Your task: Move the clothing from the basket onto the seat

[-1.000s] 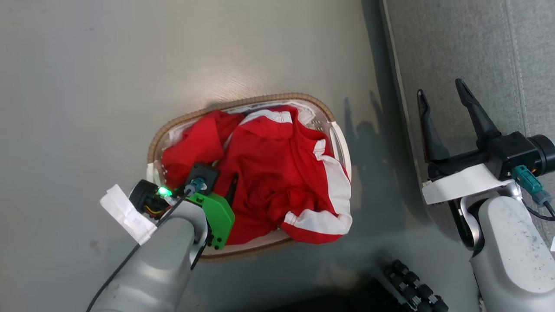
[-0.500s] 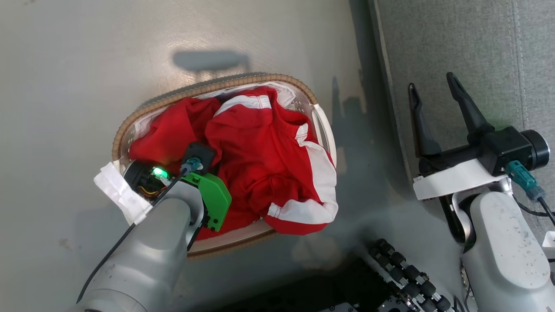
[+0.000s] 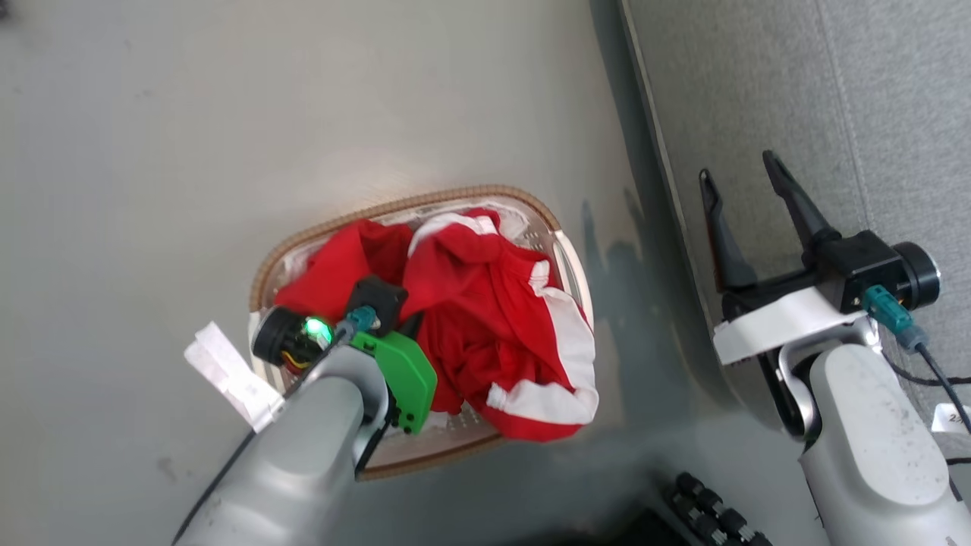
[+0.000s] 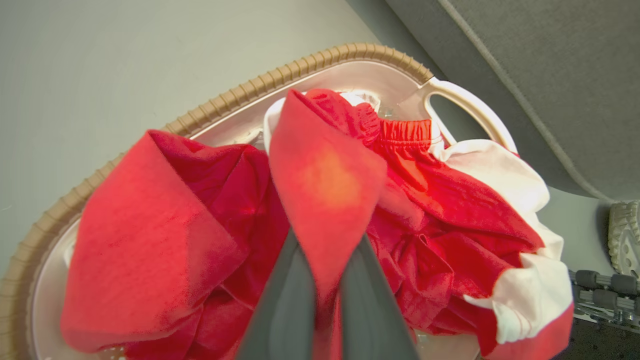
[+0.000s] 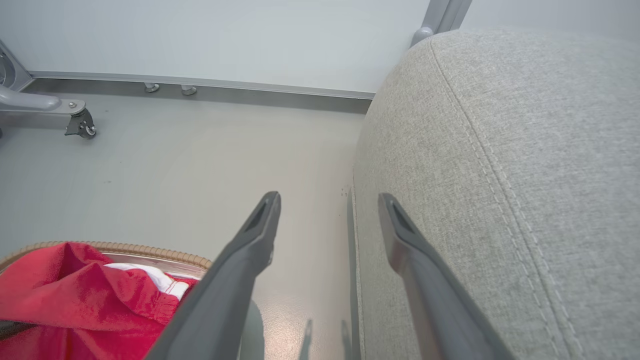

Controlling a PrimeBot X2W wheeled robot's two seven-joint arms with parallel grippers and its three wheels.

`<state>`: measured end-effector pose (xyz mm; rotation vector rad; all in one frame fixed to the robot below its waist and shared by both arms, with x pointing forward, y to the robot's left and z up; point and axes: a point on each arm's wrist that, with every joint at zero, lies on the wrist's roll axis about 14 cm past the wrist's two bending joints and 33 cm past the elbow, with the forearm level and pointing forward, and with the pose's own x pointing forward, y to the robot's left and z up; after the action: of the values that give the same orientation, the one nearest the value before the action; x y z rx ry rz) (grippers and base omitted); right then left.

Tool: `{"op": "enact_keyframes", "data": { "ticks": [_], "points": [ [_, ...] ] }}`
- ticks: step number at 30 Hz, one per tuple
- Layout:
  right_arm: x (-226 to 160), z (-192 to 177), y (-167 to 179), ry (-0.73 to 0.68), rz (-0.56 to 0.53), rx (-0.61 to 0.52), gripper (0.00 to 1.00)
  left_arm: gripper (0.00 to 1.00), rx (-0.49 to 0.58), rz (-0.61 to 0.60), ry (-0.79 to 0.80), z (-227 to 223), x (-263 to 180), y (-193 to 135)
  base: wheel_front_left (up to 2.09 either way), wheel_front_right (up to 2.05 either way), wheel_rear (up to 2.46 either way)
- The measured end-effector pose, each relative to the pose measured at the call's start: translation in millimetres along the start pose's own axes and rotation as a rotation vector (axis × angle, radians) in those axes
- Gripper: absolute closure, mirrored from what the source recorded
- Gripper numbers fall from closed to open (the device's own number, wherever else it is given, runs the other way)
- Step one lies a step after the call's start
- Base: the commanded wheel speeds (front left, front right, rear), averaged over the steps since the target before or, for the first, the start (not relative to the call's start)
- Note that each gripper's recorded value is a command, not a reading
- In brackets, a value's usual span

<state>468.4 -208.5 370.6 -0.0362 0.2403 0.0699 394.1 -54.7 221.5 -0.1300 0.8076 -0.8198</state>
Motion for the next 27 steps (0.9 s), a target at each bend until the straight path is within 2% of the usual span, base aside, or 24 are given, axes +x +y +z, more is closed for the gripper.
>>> {"op": "enact_keyframes", "data": {
  "ticks": [11,21,27],
  "points": [
    [-34,38,29,-0.074,0.065,0.033,0.0,1.0,0.082,0.046,-0.295,86,-66,-24,0.0,0.0,0.0],
    [-77,60,58,-0.129,0.127,0.059,0.0,1.0,0.166,0.099,-0.657,178,-153,-57,0.0,0.0,0.0],
    [-100,76,88,-0.179,0.209,0.052,0.0,1.0,0.235,0.123,-0.866,230,-211,-80,0.0,0.0,0.0]
  ]
}}
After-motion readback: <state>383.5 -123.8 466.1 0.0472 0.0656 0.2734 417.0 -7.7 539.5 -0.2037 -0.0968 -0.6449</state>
